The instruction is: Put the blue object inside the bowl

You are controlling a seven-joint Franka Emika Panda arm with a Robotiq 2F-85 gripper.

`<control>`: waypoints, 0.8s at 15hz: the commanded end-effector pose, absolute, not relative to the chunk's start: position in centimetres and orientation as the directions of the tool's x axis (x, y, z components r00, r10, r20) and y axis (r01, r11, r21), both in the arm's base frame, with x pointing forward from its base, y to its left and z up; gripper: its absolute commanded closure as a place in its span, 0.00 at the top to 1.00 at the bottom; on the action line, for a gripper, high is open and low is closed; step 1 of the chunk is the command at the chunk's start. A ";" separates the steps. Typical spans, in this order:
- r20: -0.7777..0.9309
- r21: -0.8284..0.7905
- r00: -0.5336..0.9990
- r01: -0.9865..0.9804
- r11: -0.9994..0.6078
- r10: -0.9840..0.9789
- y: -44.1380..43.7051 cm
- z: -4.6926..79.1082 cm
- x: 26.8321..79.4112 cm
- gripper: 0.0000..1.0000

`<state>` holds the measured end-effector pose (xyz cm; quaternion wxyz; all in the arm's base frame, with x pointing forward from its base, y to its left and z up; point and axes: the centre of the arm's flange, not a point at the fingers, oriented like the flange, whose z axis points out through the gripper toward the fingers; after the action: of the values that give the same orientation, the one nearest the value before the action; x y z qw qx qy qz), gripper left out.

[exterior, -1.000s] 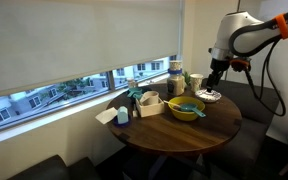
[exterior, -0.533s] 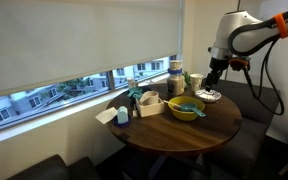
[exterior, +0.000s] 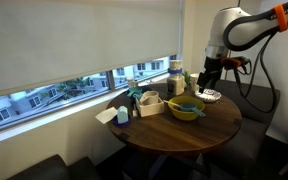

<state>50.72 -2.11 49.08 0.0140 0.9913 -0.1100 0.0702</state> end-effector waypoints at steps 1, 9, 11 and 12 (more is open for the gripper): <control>0.108 -0.047 0.960 -0.255 -0.966 -0.259 0.1 47.8 53.3 0.85; 0.067 -0.090 0.962 -0.259 -0.962 -0.265 2.0 44.6 55.8 0.58; 0.060 -0.097 0.962 -0.258 -0.961 -0.265 2.3 44.1 56.2 0.53; 0.051 -0.099 0.964 -0.256 -0.961 -0.262 2.5 43.8 56.3 0.48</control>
<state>54.99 1.58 44.22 -0.0294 0.9912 -0.1245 0.0337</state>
